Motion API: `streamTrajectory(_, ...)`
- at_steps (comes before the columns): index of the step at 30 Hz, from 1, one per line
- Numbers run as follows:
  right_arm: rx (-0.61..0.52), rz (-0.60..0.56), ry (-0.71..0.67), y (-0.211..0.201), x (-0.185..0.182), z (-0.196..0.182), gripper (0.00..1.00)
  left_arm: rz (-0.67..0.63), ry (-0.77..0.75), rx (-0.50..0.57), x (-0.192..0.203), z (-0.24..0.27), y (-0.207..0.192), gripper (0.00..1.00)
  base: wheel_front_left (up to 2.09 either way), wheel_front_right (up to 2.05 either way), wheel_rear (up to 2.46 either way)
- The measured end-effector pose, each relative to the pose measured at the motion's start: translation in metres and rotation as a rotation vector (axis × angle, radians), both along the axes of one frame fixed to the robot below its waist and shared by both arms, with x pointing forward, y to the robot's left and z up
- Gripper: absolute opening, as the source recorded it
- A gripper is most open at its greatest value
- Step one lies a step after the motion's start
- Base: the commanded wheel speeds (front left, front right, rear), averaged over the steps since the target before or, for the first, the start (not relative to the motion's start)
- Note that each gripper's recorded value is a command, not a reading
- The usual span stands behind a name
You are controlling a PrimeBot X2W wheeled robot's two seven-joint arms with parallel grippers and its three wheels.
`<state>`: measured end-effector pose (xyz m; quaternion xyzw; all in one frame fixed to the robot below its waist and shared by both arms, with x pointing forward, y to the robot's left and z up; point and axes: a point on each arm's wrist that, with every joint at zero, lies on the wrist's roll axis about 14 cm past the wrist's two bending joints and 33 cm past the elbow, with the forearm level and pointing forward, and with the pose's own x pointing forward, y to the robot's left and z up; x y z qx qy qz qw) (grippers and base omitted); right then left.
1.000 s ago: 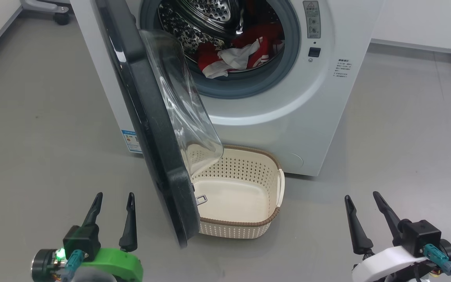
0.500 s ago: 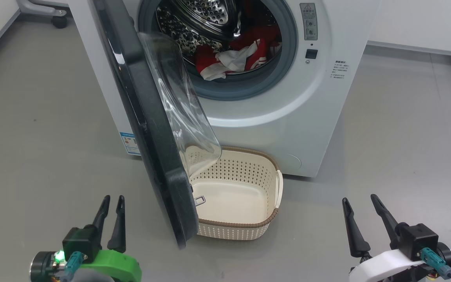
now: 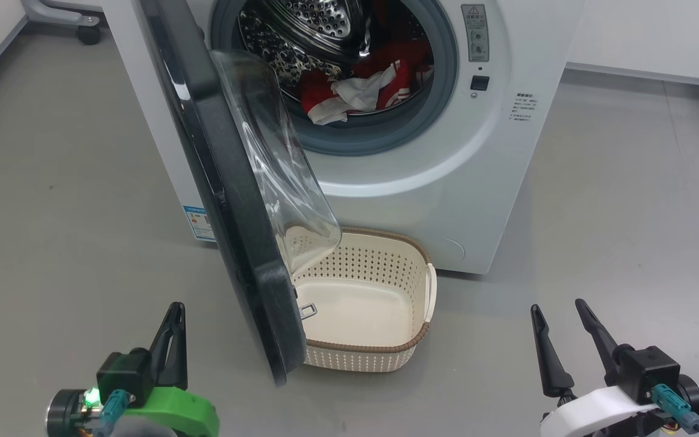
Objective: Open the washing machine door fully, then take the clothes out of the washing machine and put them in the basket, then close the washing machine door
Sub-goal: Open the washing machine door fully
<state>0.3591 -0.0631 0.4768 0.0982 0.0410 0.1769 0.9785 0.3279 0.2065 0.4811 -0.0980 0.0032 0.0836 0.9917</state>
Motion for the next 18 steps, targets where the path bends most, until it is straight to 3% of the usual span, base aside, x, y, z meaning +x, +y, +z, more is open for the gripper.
streamTrajectory(9,0.002,-0.002,0.0,0.001,0.0,0.0,1.0,0.002,-0.041,0.052,0.002,0.015,0.007,0.0,0.0,0.0,0.0)
streamTrajectory(18,-0.005,-0.004,-0.008,0.001,0.0,0.002,1.0,0.022,-0.351,0.185,0.019,0.122,0.02,0.0,0.0,0.0,0.0)
